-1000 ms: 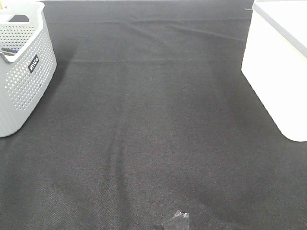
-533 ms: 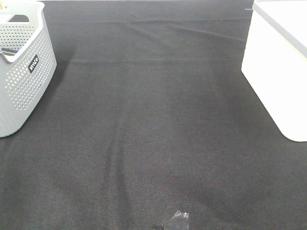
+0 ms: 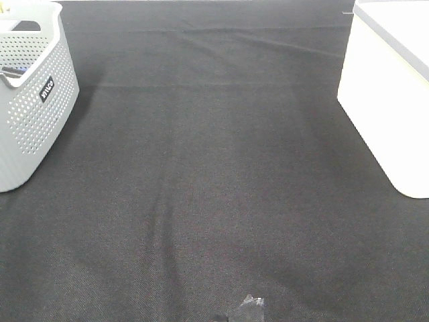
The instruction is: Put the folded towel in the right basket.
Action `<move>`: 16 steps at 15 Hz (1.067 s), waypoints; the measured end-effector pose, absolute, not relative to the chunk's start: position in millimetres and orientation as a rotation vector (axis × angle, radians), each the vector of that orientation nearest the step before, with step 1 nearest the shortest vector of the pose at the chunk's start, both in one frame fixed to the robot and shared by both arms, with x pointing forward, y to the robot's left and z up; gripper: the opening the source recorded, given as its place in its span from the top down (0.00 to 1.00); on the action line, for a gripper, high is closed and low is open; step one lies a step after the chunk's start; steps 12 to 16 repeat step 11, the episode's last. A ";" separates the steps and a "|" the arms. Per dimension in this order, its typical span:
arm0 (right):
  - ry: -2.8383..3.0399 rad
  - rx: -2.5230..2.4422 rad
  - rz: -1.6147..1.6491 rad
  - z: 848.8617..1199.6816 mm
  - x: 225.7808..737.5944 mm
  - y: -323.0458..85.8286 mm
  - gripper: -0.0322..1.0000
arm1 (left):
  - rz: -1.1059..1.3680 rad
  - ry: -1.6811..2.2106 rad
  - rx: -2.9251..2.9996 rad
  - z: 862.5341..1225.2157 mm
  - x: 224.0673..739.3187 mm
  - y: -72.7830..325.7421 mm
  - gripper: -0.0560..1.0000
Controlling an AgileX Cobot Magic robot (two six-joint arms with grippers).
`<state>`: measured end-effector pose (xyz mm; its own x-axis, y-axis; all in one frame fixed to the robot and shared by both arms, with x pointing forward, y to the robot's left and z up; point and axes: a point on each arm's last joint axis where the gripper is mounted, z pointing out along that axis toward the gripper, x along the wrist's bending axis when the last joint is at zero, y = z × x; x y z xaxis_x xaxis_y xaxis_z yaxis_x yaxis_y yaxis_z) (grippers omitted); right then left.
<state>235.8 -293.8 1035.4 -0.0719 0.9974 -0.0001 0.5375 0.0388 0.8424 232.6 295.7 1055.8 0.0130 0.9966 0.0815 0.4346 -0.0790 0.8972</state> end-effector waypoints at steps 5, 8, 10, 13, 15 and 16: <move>1.682 1.565 0.921 1035.4 235.8 -293.8 0.03 | 1.028 1.498 1.597 1055.8 232.6 295.7 0.01; 1.682 1.565 0.921 1035.4 235.8 -293.8 0.03 | 1.028 1.498 1.597 1055.8 232.6 295.7 0.01; 1.682 1.565 0.921 1035.4 235.8 -293.8 0.03 | 1.028 1.498 1.597 1055.8 232.6 295.7 0.01; 1.682 1.565 0.921 1035.4 235.8 -293.8 0.03 | 1.028 1.498 1.597 1055.8 232.6 295.7 0.01; 1.682 1.565 0.921 1035.4 235.8 -293.8 0.03 | 1.028 1.498 1.597 1055.8 232.6 295.7 0.01; 1.682 1.565 0.921 1035.4 235.8 -293.8 0.03 | 1.028 1.498 1.597 1055.8 232.6 295.7 0.01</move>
